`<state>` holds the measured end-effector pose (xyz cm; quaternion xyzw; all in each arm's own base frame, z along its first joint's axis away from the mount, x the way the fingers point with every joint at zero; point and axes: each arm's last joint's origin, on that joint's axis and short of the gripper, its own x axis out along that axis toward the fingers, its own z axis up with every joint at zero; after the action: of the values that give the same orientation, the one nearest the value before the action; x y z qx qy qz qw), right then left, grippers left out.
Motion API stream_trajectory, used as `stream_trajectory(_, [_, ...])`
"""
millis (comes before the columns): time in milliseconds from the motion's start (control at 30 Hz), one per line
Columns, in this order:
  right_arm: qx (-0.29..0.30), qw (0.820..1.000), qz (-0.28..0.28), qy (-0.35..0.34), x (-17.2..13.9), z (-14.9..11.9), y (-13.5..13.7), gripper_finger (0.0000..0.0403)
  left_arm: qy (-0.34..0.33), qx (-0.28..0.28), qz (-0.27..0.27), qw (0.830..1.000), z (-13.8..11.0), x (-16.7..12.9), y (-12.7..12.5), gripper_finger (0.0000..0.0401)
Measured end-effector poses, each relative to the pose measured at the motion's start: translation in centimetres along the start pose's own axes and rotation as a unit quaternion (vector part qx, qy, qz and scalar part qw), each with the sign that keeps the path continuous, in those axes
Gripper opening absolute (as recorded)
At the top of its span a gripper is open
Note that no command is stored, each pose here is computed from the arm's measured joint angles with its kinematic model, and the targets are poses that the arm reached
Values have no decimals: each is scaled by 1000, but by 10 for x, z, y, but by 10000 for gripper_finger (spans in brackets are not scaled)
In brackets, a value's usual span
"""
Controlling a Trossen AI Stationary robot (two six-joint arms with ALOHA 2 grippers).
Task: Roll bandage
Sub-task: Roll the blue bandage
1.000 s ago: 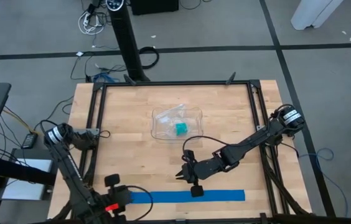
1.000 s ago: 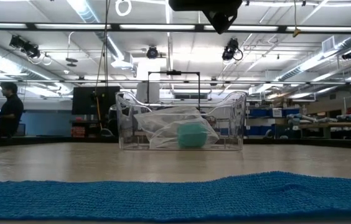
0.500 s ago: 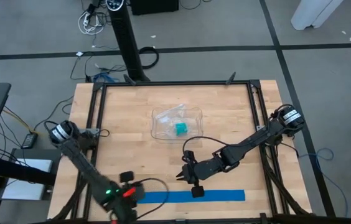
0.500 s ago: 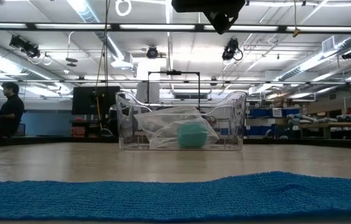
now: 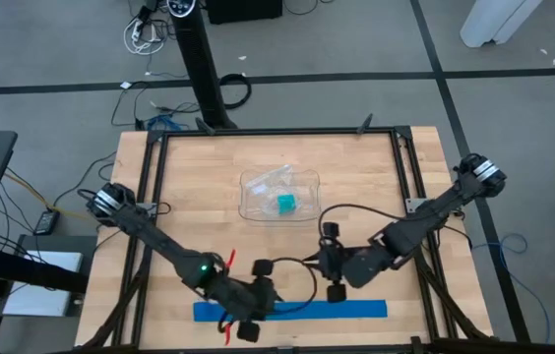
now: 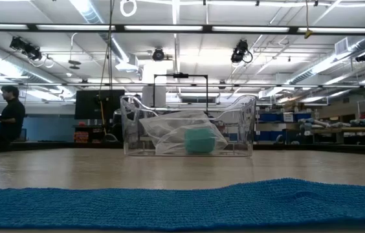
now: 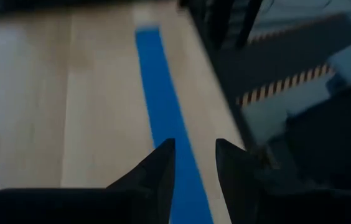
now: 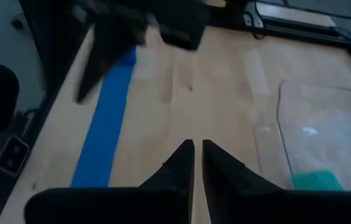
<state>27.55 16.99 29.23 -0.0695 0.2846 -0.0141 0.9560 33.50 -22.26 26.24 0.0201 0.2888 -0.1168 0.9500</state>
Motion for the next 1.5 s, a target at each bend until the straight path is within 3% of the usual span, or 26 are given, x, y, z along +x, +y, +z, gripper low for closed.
stream_trajectory(100, [-1, 1000, -23, 15, -8, -6, 2, 27, -55, 27, -12, 998, 4, 2, -2, 121])
stream_trajectory(200, [-3, 999, -48, 19, -12, -10, 5, 28, -90, 27, -34, 995, -10, 9, -1, 121])
stream_trajectory(333, [0, 999, -49, 14, -15, -11, 9, 26, -88, -21, -58, 994, -38, 11, 5, 121])
stream_trajectory(500, [1, 999, -45, 17, -11, -17, 10, 23, -77, -95, -52, 991, -45, -28, 12, 121])
stream_trajectory(633, [16, 999, -25, 19, 2, -30, 7, 24, -11, -146, -3, 989, -56, -64, 10, 121])
stream_trajectory(767, [37, 999, -7, 12, 14, -44, 4, 24, 61, -222, 23, 973, -70, -87, 6, 121])
stream_trajectory(933, [59, 998, 13, -1, 23, -49, -1, 24, 140, -283, -2, 949, -85, -88, -5, 121])
stream_trajectory(1200, [69, 998, 13, -1, 27, -47, -8, 24, 238, -292, -66, 924, -105, -86, -32, 121])
stream_trajectory(1500, [62, 998, -1, -12, 34, -43, -19, 24, 304, -274, -111, 906, -112, -93, -40, 121])
